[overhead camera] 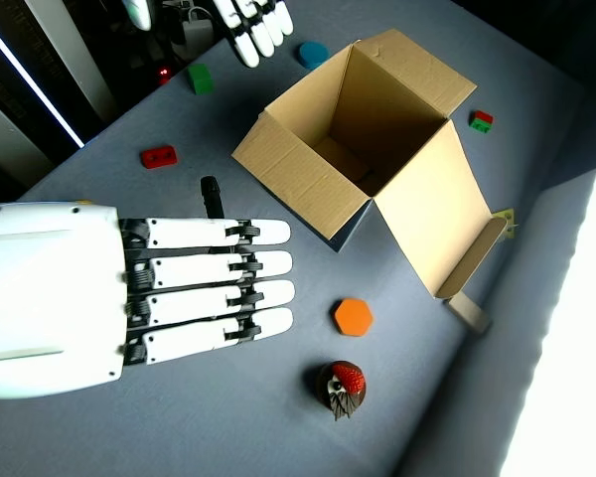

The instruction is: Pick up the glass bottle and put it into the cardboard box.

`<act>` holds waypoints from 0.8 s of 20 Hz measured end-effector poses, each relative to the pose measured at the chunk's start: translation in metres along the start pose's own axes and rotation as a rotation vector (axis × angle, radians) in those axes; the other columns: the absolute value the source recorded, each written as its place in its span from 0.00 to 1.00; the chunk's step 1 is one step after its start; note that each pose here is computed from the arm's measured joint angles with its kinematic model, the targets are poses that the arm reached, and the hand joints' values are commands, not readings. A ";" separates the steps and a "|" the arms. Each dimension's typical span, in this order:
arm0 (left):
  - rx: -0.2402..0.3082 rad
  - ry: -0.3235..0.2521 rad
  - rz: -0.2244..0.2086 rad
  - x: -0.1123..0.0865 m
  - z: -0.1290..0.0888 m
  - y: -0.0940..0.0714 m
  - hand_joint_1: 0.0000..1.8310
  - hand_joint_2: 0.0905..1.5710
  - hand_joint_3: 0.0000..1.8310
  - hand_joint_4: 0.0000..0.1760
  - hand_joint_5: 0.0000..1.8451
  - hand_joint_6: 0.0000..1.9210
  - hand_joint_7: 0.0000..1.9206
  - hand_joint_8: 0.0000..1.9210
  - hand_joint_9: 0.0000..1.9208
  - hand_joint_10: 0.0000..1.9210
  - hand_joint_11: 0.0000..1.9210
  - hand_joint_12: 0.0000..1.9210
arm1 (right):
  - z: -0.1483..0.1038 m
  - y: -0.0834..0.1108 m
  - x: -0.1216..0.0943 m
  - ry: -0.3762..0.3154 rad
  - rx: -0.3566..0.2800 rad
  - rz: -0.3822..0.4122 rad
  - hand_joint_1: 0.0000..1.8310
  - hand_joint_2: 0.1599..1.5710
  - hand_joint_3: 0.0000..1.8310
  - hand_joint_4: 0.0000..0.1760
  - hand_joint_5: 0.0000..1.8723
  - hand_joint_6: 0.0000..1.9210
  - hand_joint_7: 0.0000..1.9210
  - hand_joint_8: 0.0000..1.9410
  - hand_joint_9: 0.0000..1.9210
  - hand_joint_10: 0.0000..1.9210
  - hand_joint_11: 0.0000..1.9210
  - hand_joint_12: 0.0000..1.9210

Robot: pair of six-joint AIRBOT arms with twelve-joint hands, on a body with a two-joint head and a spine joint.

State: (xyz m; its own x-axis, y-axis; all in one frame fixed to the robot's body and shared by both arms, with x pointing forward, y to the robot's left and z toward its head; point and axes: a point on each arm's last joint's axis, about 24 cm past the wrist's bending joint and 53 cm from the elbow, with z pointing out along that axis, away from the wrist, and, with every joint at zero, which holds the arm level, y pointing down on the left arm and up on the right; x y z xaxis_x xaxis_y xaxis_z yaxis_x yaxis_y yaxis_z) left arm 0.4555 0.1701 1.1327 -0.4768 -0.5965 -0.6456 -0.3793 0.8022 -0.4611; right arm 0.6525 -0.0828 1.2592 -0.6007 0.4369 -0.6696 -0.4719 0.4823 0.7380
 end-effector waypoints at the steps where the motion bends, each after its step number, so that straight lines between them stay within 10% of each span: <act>1: 0.002 0.006 -0.002 0.003 0.004 0.001 0.00 0.80 0.01 0.00 0.00 0.00 0.00 0.00 0.00 0.00 0.00 0.00 | 0.004 -0.003 -0.001 -0.005 0.011 0.001 0.66 0.57 0.00 0.00 0.02 0.00 0.03 0.00 0.00 0.00 0.00 0.00; 16: 0.082 0.065 -0.052 0.049 0.034 -0.005 0.00 0.79 0.01 0.00 0.00 0.00 0.00 0.00 0.00 0.00 0.00 0.00 | 0.045 -0.027 0.028 0.032 0.103 -0.011 0.64 0.57 0.00 0.00 0.01 0.00 0.02 0.00 0.00 0.00 0.00 0.00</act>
State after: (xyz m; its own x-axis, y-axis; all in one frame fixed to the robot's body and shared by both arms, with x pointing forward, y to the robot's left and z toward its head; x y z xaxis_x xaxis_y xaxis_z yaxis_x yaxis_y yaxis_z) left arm 0.4606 0.1380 1.0825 -0.5093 -0.6358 -0.5799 -0.3401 0.7678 -0.5430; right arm 0.6774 -0.0495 1.2165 -0.6168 0.4077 -0.6733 -0.4109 0.5628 0.7172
